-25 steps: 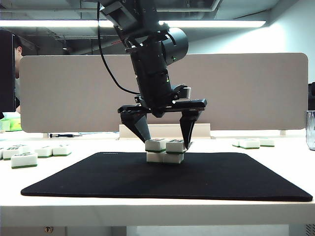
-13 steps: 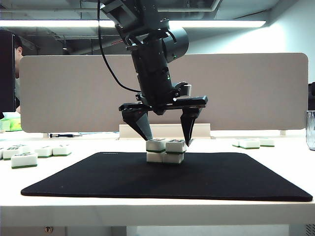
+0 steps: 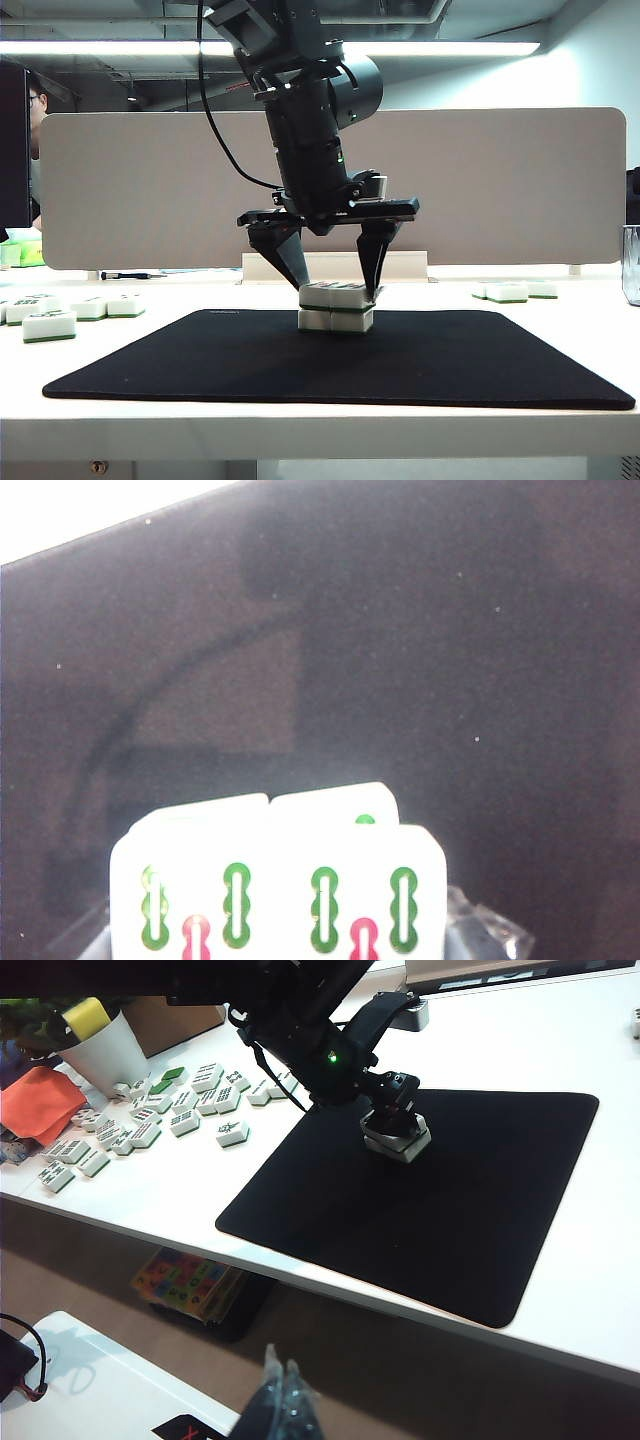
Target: Arrange four mahjong tiles into a neat stack, creating two layers of paired tiles.
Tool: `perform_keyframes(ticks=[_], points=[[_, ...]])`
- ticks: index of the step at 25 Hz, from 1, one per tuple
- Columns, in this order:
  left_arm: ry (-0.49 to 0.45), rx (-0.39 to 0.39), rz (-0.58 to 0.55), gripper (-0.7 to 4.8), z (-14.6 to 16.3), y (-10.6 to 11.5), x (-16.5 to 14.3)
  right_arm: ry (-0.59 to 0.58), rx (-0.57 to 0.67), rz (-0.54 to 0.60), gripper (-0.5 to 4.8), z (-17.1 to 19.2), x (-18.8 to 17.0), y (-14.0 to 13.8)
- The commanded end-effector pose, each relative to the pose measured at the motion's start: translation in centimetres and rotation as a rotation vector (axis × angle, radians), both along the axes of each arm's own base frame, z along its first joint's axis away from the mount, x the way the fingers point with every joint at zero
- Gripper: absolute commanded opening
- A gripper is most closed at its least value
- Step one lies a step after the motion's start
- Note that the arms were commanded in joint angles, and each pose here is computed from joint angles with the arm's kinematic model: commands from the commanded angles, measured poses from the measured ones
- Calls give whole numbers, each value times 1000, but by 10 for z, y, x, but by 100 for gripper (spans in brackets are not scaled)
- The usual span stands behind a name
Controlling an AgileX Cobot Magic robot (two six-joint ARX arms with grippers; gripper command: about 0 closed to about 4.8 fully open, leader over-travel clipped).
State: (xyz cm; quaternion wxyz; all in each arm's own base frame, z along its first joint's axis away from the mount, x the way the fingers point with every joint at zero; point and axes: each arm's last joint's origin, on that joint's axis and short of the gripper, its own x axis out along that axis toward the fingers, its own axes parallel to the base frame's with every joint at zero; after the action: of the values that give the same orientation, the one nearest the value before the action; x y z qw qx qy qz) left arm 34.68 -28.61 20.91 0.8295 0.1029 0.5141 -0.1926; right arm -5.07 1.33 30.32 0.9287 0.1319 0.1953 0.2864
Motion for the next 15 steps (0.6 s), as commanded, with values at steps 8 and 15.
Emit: perform_keyframes(ticks=[8, 15], points=[[-10, -7, 2, 436, 3, 0, 0, -26, -1, 4, -1, 0, -3, 0], [16, 15, 1, 436, 23, 0, -1, -26, -1, 4, -1, 0, -3, 0]])
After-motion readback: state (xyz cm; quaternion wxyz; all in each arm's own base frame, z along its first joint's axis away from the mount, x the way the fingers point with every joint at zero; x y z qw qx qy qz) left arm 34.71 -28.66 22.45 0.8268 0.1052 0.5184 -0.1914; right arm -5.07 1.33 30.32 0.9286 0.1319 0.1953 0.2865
